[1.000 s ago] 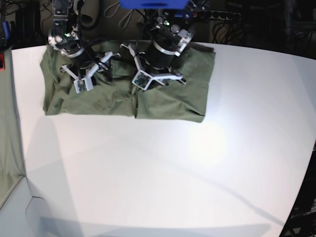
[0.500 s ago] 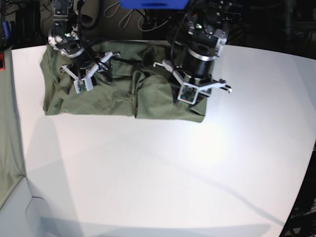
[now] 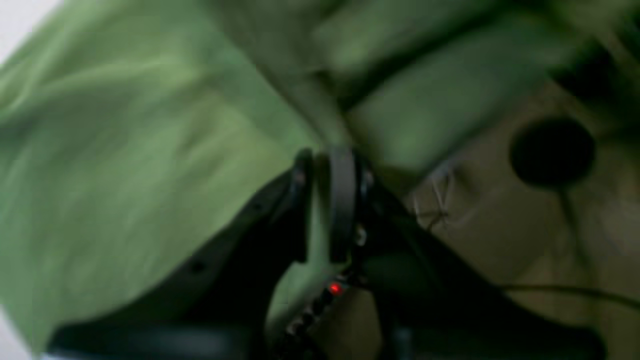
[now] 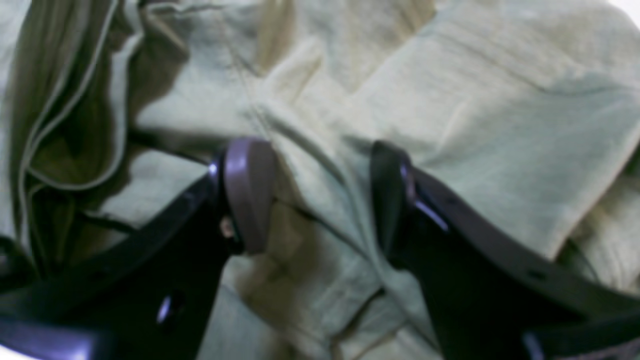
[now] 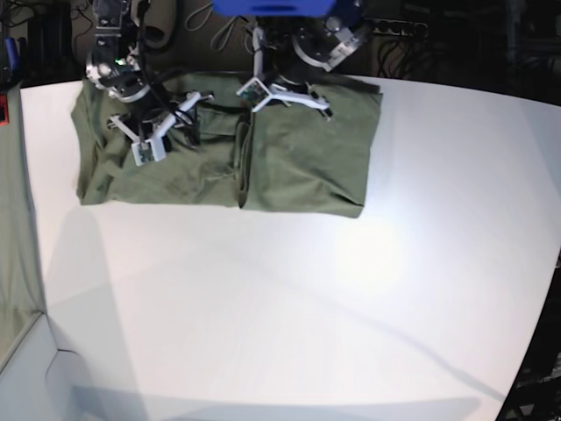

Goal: Layout the t-shirt on the table in an organized manner, then fold the t-shirt properly
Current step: 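Release the folded half and raise the left gripper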

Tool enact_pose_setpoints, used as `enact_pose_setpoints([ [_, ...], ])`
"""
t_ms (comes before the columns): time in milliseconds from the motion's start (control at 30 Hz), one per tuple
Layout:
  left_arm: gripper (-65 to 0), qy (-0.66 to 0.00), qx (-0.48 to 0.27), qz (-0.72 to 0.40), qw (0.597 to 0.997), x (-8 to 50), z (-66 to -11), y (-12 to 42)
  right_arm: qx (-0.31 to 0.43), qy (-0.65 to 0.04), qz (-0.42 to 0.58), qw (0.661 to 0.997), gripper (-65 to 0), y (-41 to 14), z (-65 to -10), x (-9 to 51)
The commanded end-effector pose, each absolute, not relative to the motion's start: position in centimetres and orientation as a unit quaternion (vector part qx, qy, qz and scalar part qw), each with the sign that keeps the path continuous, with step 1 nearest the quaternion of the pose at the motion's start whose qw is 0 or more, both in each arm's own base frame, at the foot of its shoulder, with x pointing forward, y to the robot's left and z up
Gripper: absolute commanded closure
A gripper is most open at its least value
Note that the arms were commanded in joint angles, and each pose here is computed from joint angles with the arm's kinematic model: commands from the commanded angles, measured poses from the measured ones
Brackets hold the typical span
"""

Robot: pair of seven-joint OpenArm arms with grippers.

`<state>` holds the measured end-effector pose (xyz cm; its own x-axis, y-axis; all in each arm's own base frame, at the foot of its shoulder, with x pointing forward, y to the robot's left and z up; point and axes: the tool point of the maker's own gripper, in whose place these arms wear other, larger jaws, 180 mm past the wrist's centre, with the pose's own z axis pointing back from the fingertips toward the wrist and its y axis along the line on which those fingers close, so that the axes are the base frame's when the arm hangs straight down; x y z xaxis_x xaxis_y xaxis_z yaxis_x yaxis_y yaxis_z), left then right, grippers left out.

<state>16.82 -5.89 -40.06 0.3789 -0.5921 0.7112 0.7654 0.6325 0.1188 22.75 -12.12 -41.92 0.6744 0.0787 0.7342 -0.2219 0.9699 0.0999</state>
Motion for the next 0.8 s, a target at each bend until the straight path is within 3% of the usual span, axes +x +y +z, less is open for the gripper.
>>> enact_pose_setpoints([
  [0, -5.6, -0.396, -0.121, -0.410, 0.813, 17.4, -38.7, -7.1, 0.092, -0.410, 0.084, 0.904, -31.9, -12.2, -41.0, 23.3],
  [300, -5.6, -0.474, -0.126, -0.392, 0.778, 19.7, -32.4, -7.7, 0.090, -0.411, 0.083, 0.904, -32.0, -12.3, -41.0, 23.4],
  [567, -5.7, -0.465, -0.010, -0.296, 0.834, 24.1, -34.1, 3.2, 0.077, -0.450, 0.093, 0.885, -32.1, -12.5, -37.6, 24.4],
  [767, -6.0, -0.475, -0.040, -0.144, 0.867, 26.3, -33.3, 10.0, 0.061, -0.448, 0.107, 0.885, -32.3, -12.6, -35.5, 24.3],
])
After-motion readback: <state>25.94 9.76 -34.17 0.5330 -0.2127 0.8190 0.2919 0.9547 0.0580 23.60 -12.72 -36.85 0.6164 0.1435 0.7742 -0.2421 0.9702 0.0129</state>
